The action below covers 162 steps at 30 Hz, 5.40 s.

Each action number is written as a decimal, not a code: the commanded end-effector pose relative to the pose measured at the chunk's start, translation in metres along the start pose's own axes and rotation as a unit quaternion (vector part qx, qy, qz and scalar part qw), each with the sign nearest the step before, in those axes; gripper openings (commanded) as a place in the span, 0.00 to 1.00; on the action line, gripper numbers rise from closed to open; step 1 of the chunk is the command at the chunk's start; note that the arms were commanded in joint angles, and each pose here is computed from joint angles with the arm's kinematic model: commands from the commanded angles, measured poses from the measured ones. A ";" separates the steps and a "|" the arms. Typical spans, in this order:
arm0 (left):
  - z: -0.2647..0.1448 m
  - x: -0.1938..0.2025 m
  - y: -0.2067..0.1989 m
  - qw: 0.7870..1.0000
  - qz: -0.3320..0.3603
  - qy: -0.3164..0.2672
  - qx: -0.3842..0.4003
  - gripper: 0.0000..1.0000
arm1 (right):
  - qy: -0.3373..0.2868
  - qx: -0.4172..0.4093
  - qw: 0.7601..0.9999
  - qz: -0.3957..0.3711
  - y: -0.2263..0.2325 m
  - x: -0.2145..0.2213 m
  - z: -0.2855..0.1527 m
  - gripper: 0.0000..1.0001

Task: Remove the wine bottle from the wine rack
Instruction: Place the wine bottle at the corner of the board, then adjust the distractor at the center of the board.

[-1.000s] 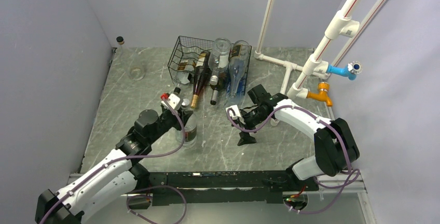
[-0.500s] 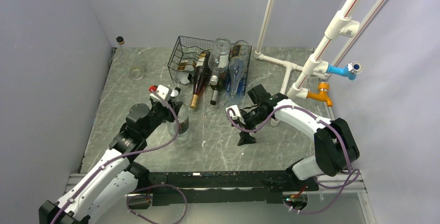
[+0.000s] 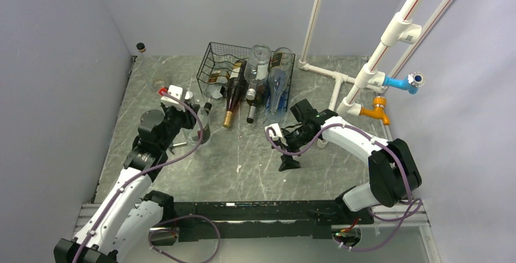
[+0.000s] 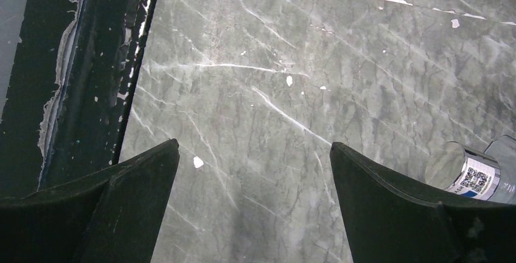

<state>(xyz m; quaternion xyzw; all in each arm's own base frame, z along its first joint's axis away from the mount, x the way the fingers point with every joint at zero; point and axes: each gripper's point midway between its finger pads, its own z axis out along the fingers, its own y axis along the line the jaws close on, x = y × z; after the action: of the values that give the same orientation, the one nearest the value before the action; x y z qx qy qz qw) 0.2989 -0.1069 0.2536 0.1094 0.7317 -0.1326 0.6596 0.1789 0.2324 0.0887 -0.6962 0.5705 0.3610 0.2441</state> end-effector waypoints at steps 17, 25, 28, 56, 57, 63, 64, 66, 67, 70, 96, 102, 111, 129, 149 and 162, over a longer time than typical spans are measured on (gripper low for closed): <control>0.008 -0.116 0.070 0.979 0.001 -0.192 -0.069 0.00 | -0.027 0.003 0.999 -0.033 -0.005 -0.021 -0.008 0.98; 0.015 -0.117 0.101 0.974 0.029 -0.204 -0.099 0.00 | -0.028 0.002 0.999 -0.035 -0.004 -0.022 -0.008 0.98; 0.017 -0.116 0.112 0.971 0.037 -0.210 -0.109 0.00 | -0.029 0.002 0.999 -0.036 -0.004 -0.023 -0.008 0.98; 0.069 -0.134 0.188 0.966 0.058 -0.230 -0.100 0.00 | -0.022 -0.004 0.999 -0.038 -0.002 -0.021 -0.005 0.98; 0.073 -0.135 0.189 0.967 0.055 -0.232 -0.095 0.00 | -0.021 -0.004 0.999 -0.037 -0.003 -0.021 -0.005 0.98; 0.099 -0.136 0.193 0.969 0.047 -0.231 -0.078 0.00 | -0.018 -0.006 0.999 -0.035 -0.003 -0.019 -0.004 0.98; 0.104 -0.136 0.193 0.969 0.049 -0.229 -0.077 0.00 | -0.017 -0.006 0.999 -0.035 -0.003 -0.018 -0.004 0.98; 0.113 -0.135 0.192 0.971 0.053 -0.223 -0.075 0.00 | -0.016 -0.006 0.999 -0.034 -0.003 -0.018 -0.004 0.98; 0.118 -0.137 0.192 0.970 0.056 -0.224 -0.074 0.00 | -0.016 -0.006 0.999 -0.033 -0.003 -0.018 -0.004 0.98; 0.130 -0.136 0.190 0.971 0.058 -0.220 -0.070 0.00 | -0.016 -0.008 0.999 -0.034 -0.003 -0.017 -0.003 0.98; 0.214 -0.101 0.201 0.974 0.108 -0.179 -0.086 0.00 | -0.013 -0.021 0.999 -0.034 0.001 -0.018 0.000 0.98; 0.218 -0.084 0.205 0.976 0.101 -0.170 -0.091 0.09 | -0.011 -0.021 0.999 -0.032 0.001 -0.017 0.001 0.98; 0.201 -0.068 0.193 0.980 0.096 -0.155 -0.083 0.48 | -0.009 -0.021 0.999 -0.031 0.000 -0.016 0.001 0.98; 0.090 -0.093 0.156 0.979 0.010 -0.164 -0.121 1.00 | -0.024 -0.026 0.998 -0.047 0.009 -0.027 -0.006 0.98; -0.037 -0.061 0.064 0.973 -0.204 -0.090 -0.058 1.00 | -0.041 0.029 0.997 -0.051 0.025 -0.038 -0.040 0.98; -0.018 -0.021 0.016 0.946 -0.317 0.026 0.059 1.00 | -0.053 0.096 0.994 -0.019 0.039 -0.016 -0.070 0.99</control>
<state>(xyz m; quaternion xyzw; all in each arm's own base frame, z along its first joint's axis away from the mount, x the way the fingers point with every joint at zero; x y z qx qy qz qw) 0.2955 -0.0683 0.2704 -0.0881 0.7404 -0.3289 0.5795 0.1631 0.1866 0.1527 -0.6674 0.5703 0.3276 0.3494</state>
